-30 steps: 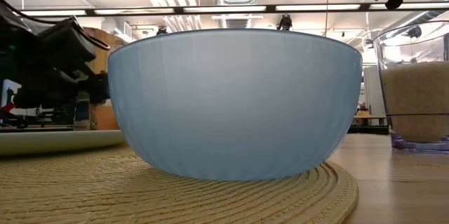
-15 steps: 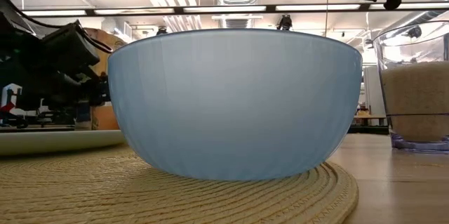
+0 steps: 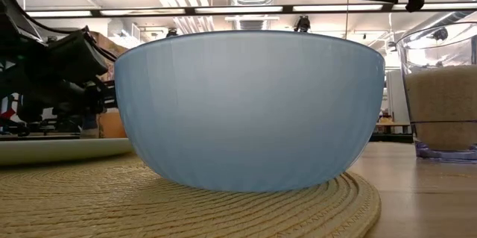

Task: Arrange a breakfast setting
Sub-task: Pour the cereal from the yellow cereal box into the blue bowl

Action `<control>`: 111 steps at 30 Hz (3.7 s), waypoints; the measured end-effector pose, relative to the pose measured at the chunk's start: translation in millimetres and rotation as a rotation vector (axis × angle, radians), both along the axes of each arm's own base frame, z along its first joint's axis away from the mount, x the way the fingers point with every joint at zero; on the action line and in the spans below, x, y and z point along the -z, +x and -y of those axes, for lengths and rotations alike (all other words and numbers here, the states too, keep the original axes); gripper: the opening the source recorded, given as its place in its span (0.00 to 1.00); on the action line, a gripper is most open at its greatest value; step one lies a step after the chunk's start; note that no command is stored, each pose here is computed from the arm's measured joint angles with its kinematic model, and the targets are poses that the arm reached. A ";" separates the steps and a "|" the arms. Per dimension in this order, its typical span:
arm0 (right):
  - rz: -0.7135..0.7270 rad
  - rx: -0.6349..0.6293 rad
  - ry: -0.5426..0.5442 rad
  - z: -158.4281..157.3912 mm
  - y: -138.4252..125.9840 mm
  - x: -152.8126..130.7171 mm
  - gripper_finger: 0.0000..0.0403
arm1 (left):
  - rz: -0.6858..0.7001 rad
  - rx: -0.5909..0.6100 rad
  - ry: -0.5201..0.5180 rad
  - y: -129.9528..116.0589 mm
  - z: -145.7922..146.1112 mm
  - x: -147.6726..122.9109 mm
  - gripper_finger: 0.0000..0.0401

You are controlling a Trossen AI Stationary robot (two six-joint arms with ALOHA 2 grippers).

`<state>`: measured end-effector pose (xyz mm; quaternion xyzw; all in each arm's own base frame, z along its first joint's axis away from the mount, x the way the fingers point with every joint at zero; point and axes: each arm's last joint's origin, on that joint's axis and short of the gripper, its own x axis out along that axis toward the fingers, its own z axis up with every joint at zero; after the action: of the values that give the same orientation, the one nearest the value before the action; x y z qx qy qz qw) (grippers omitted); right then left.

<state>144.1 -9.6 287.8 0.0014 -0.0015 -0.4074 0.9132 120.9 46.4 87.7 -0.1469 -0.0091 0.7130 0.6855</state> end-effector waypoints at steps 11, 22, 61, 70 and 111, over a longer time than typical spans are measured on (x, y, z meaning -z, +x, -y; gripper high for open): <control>-0.001 0.000 -0.001 0.0 0.0 0.0 0.07 | -0.040 0.075 0.018 14.6 -1.4 -32.8 0.19; -0.002 0.000 -0.002 0.0 0.0 0.0 0.07 | -0.122 0.111 0.124 18.9 2.0 -96.3 0.19; -0.056 0.000 -0.007 -0.1 0.1 4.6 0.07 | -0.428 1.540 -0.959 30.2 150.1 -296.4 0.19; -0.081 -0.001 -0.032 0.0 0.1 4.4 0.07 | -0.350 1.510 -1.263 51.3 167.4 -288.1 0.19; -0.191 0.000 -0.160 1.3 -13.9 -23.2 0.07 | -0.219 1.256 -2.021 134.3 146.8 -247.6 0.19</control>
<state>130.2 -10.9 311.0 -0.1104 0.0531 -0.4041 0.9065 255.2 -100.4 335.3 -0.5369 0.6879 -0.0537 0.4854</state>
